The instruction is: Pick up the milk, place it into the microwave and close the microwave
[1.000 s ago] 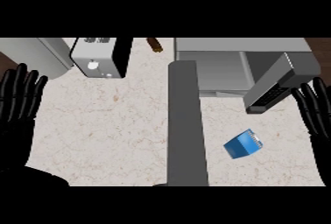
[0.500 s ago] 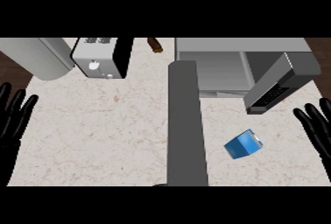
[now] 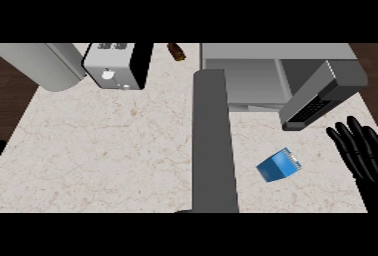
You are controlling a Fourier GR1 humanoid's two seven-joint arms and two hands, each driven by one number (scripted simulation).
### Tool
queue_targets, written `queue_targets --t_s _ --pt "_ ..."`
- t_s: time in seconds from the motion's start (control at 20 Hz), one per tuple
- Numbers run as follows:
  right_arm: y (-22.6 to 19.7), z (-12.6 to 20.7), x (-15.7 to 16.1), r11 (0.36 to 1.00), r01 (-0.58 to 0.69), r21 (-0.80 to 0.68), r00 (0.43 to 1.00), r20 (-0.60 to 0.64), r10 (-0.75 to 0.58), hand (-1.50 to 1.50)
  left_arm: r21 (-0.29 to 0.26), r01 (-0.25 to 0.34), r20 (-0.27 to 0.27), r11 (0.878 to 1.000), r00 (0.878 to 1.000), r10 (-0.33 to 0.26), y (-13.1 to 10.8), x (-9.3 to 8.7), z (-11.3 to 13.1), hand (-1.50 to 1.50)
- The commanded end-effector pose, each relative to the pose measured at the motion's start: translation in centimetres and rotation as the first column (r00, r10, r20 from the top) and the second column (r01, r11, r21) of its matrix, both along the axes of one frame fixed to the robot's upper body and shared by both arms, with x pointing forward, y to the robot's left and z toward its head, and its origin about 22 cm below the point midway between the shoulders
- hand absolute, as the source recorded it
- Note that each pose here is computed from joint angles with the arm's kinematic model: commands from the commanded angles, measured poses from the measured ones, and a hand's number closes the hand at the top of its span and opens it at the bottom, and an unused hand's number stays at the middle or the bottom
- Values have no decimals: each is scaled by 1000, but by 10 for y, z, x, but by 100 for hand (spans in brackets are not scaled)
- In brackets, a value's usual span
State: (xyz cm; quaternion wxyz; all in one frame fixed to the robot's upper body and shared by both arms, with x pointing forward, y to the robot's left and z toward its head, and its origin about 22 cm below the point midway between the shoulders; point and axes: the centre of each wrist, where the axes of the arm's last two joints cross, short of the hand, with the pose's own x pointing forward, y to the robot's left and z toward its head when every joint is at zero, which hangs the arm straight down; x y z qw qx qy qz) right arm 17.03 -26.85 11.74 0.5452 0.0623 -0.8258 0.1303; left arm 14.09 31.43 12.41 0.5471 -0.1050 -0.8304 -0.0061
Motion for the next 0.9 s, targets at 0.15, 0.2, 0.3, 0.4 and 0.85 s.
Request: queue_targets --t_s 0.15,0.2,0.3,0.4,0.85 --pt "-8 -37 1 994 99 -41 993 -60 -101 -150 21 0 12 1000 1000 0 20 -26 8 -150" --pt "-3 -45 13 994 103 -34 991 -79 -106 -150 11 -2 0 1000 1000 2 16 -23 19 -150" --pt "-26 -55 24 989 145 -41 984 -103 -149 -150 4 1 8 1000 1000 -1 32 -38 13 -150" --pt "-21 -82 26 983 171 -67 977 -115 -178 -150 14 0 -8 1000 1000 1 16 -41 14 -150" --pt "-56 -141 32 972 193 -137 960 -177 -216 -150 -10 -1 -16 1000 1000 1 33 -62 6 -150"
